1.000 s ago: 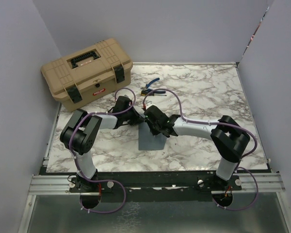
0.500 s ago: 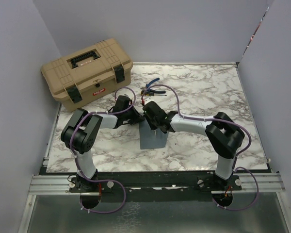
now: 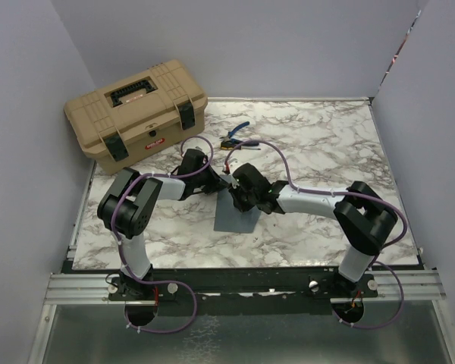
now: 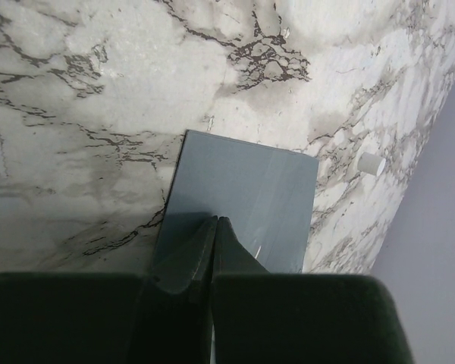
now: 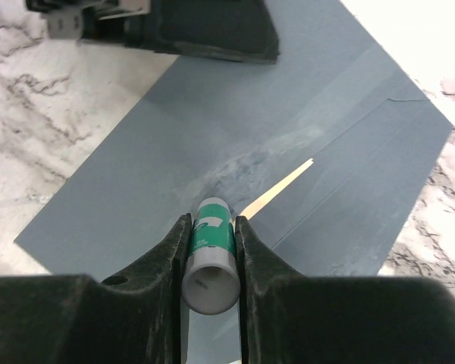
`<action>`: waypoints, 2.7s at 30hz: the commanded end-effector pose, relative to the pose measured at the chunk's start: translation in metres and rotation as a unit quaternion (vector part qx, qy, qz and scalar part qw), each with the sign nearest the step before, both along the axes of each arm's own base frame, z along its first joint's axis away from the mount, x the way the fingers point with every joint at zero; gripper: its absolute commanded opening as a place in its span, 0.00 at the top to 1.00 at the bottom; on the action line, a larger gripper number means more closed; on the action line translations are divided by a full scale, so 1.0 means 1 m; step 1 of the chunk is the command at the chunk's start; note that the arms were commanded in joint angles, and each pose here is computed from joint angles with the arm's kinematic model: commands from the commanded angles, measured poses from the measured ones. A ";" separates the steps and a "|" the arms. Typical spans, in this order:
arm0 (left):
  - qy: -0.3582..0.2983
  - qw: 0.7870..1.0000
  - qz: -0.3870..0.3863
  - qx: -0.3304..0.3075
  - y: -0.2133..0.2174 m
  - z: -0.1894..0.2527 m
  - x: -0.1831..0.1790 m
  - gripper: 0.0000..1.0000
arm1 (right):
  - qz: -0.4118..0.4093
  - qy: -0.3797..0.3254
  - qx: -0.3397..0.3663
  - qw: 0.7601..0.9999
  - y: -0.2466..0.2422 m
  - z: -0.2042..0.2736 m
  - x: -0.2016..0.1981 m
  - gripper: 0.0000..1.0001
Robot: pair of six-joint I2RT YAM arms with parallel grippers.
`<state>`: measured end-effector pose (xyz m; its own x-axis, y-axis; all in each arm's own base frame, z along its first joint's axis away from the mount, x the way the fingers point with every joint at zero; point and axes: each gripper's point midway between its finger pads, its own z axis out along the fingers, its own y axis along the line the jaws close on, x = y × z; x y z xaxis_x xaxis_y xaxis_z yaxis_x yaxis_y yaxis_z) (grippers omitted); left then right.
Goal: Place the letter into the envelope and seal it
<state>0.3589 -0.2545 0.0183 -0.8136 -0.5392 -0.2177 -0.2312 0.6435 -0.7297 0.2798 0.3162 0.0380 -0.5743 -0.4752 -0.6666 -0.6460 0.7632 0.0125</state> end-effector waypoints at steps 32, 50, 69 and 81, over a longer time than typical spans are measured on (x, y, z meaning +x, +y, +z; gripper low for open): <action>0.132 0.984 0.015 0.117 0.046 -0.087 -0.060 1.00 | -0.015 0.015 -0.052 0.998 -0.013 -0.020 -0.010 1.00; 0.138 0.983 0.023 0.121 0.048 -0.090 -0.063 1.00 | -0.055 -0.003 -0.064 0.996 -0.015 -0.027 0.008 1.00; 0.142 0.982 0.019 0.121 0.048 -0.091 -0.065 1.00 | -0.054 0.038 -0.071 0.995 -0.016 -0.025 -0.025 1.00; 0.143 0.982 0.017 0.118 0.047 -0.092 -0.066 1.00 | -0.101 0.010 -0.097 0.990 -0.036 -0.028 0.001 1.00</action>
<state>0.3606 -0.2573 0.0176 -0.8052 -0.5577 -0.2014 -0.2397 0.6168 -0.7498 0.2789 0.3073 0.0378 -0.6307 -0.4282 -0.6472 -0.5200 0.8523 -0.0571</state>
